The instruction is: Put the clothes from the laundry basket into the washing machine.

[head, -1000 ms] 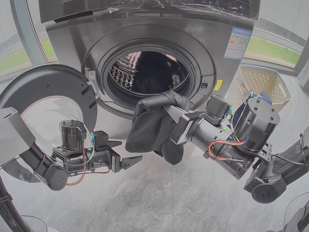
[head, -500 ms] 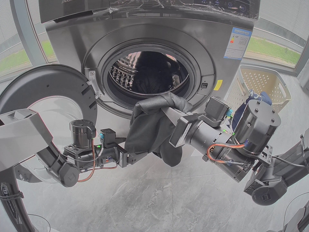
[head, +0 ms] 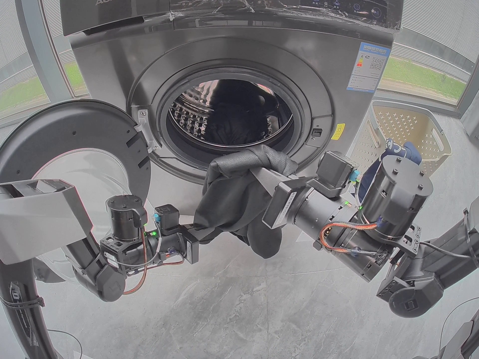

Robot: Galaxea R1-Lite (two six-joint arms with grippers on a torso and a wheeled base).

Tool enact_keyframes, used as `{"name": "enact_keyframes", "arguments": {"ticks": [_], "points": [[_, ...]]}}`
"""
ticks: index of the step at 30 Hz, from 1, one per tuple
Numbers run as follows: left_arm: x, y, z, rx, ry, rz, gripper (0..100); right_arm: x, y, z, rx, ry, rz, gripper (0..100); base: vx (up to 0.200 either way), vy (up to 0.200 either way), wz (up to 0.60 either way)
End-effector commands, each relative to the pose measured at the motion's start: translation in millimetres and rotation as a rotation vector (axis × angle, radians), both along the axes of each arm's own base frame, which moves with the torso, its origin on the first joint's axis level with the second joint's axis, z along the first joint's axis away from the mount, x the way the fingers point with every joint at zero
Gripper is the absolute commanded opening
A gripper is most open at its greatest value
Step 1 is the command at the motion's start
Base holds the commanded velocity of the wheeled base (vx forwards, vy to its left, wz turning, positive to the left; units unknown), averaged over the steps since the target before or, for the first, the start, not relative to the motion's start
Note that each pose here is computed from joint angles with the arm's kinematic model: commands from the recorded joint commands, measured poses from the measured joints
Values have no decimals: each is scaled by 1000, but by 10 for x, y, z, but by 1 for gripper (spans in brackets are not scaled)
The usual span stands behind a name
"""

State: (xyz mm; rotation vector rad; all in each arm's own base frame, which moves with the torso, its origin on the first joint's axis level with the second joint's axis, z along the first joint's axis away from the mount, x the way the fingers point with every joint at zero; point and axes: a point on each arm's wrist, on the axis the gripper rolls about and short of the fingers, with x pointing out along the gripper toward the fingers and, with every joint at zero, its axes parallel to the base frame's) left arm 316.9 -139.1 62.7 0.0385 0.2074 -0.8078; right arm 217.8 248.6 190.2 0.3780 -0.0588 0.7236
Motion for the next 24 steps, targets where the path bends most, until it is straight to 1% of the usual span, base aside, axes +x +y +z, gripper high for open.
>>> {"name": "enact_keyframes", "arguments": {"ticks": [1, 4, 5, 7, 10, 11, 14, 19, 20, 23, 24], "points": [[-238, 40, -16, -5, -10, -19, 0, 50, 12, -78, -17, 15, -7, 0, 0, 0, 0], [-501, 72, 5, -22, -42, -45, 0, 87, 39, -161, -29, 24, -8, 0, 0, 0, 0], [-568, 83, 6, -26, -43, -50, 0, 102, 49, -187, -29, 24, -8, 0, 0, 0, 0], [-688, 96, 27, -18, -37, -67, 0, 140, 76, -257, -35, 27, -12, 0, 0, 0, 0], [-903, 115, 136, -23, -39, -98, 0, 206, 111, -419, -56, 47, -13, 0, 0, 0, 0], [-967, 117, 188, -30, -50, -109, 0, 217, 125, -485, -67, 54, -9, 0, 0, 0, 0], [-1009, 102, 261, -42, -74, -116, 0, 232, 146, -563, -75, 58, 5, 0, 0, 0, 0], [-1027, 103, 293, -50, -82, -119, 0, 243, 151, -610, -80, 62, 8, 0, 0, 0, 0], [-1014, 100, 303, -57, -82, -116, 0, 243, 151, -610, -80, 62, 8, 100, 0, 0, 0], [-977, 84, 358, -89, -88, -111, 0, 267, 153, -709, -106, 80, 2, 100, 0, 0, 0], [-964, 77, 371, -98, -88, -110, 0, 271, 141, -742, -123, 82, -3, 100, 0, 0, 0]]}}
